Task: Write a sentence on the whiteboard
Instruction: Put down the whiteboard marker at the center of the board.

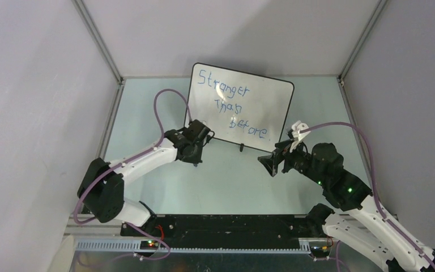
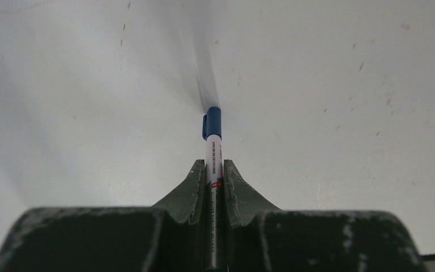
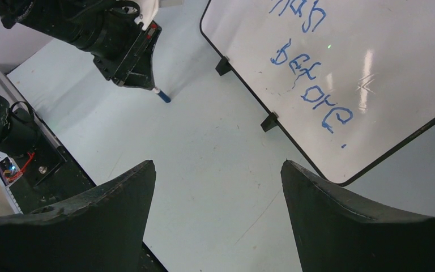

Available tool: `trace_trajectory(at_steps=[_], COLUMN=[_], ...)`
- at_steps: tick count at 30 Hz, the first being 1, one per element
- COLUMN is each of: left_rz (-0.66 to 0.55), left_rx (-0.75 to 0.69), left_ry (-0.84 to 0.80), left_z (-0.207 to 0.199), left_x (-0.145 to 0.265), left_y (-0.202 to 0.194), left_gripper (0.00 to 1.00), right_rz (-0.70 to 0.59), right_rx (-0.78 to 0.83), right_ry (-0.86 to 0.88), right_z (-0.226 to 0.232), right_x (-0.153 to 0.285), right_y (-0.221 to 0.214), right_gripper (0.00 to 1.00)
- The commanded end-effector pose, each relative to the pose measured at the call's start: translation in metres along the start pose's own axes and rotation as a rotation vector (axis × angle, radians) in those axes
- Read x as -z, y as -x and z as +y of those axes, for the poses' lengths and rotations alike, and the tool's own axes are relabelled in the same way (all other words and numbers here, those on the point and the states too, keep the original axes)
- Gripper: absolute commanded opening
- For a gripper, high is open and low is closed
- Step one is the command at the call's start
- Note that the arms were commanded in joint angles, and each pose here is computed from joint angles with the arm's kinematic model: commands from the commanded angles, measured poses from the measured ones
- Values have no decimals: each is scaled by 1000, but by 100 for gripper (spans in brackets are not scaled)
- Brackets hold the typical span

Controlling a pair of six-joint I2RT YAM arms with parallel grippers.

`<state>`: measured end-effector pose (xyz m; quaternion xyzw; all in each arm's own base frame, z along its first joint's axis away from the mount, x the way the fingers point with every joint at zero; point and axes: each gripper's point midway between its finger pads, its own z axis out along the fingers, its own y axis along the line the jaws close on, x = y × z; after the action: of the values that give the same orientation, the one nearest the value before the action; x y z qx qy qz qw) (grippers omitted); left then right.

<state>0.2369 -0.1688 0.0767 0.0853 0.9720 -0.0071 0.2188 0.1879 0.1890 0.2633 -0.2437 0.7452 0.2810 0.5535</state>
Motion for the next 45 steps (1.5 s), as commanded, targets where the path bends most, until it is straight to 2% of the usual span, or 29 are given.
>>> trace_trajectory(at_steps=[1, 3, 7, 9, 11, 12, 16, 20, 25, 31, 32, 34, 35, 36, 37, 39, 41, 45], left_rz=[60, 43, -80, -196, -263, -285, -461, -564, -599, -588, -576, -541, -542, -541, -509, -508, -514, -565], left_rx=[33, 41, 97, 177, 279, 341, 585, 776, 982, 1117, 1124, 1156, 1166, 1164, 1153, 1124, 1097, 1076], left_ry=[36, 53, 98, 105, 129, 143, 0, -67, -105, -168, -169, -131, -112, -98, -41, 12, 55, 110], left_z=[3, 8, 28, 44, 66, 79, 95, 109, 128, 129, 128, 131, 134, 136, 141, 148, 155, 167], left_x=[-25, -17, 21, 45, 51, 51, 44, 30, 6, -20, -25, -31, -30, -27, -29, -20, -10, 14], left_y=[-24, -21, 1, 18, 22, 24, 46, 60, 64, 62, 60, 51, 50, 50, 39, 37, 38, 42], left_gripper=[0, 0, 0, 0, 0, 0, 0, 0, 0, 2, 6, 31, 57, 68, 89, 98, 99, 99], right_rz=[-18, -28, -53, -72, -94, -113, -130, -113, -129, -178, -178, -170, -166, -163, -160, -160, -156, -135], right_rx=[-30, -34, -53, -70, -90, -107, -190, -311, -351, -328, -330, -338, -343, -345, -347, -351, -360, -429], right_ry=[9, 3, -21, -38, -42, -37, -25, 72, 50, 54, 56, 58, 54, 50, 39, 13, -39, -249], right_z=[1, 0, -5, -8, -8, -7, -3, 17, 14, 13, 14, 14, 14, 13, 11, 7, -2, -37], right_x=[4, 5, 10, 12, 15, 18, 24, 22, 29, 36, 36, 35, 35, 35, 35, 34, 33, 33], right_y=[2, 4, 9, 10, 10, 12, 8, -7, -16, -6, -6, -8, -9, -10, -11, -12, -15, -24], right_gripper=[85, 85, 86, 86, 86, 86, 83, 81, 83, 84, 84, 85, 85, 85, 86, 87, 88, 94])
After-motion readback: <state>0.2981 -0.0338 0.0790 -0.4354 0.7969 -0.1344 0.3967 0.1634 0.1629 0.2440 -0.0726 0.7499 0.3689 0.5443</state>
